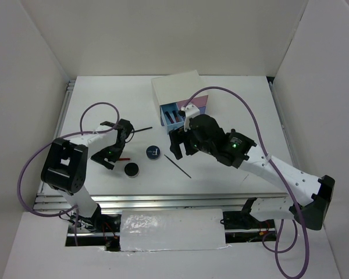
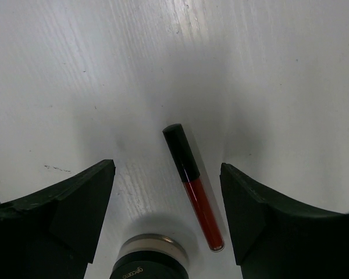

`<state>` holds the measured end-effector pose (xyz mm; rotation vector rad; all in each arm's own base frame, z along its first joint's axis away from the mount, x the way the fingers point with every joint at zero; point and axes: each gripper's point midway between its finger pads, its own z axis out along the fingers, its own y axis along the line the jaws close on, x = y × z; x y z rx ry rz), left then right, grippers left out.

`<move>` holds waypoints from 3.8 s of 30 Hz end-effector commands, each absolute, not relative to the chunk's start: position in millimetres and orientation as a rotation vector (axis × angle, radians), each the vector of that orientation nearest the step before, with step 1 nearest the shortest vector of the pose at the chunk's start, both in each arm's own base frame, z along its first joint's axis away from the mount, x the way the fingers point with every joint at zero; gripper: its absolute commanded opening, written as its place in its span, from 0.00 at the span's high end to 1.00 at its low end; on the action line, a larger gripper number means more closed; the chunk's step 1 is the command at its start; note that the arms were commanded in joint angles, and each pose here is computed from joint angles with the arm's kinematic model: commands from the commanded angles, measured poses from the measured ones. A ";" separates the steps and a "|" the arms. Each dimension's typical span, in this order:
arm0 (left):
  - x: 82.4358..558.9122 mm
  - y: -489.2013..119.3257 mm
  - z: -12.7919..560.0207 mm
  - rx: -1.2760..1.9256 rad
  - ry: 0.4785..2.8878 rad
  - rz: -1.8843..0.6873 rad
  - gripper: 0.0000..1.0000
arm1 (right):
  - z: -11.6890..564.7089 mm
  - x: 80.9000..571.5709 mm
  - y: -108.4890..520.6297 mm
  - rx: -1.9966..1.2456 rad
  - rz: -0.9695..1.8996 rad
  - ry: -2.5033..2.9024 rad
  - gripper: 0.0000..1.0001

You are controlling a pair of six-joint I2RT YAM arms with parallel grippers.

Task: Organize the makeup

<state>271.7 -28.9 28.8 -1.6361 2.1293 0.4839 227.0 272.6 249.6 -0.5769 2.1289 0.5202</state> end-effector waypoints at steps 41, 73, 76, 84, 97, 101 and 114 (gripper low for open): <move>419.2 -114.4 236.7 -0.895 1.921 -0.460 1.00 | 281.7 239.0 221.4 -0.251 0.516 2.009 0.09; 483.4 -285.5 252.6 -0.356 1.928 -0.516 1.00 | 292.3 231.8 186.7 -0.182 0.501 1.986 0.07; 482.1 -281.7 248.1 -0.362 1.937 -0.493 0.98 | 292.3 231.6 186.9 -0.185 0.501 1.986 0.07; 473.3 -279.7 260.7 -0.367 1.926 -0.528 0.41 | 289.8 236.0 191.3 -0.191 0.492 1.999 0.07; 405.9 -199.9 357.1 -0.492 1.857 -0.394 0.19 | 240.6 276.5 218.0 -0.110 0.516 2.076 0.36; 347.3 -151.1 353.3 -0.450 1.963 -0.240 0.01 | 219.9 299.6 229.5 0.049 0.558 2.062 0.96; 214.4 -73.2 273.3 -0.112 2.100 -0.144 0.01 | 167.3 363.2 252.7 0.446 0.570 2.033 1.00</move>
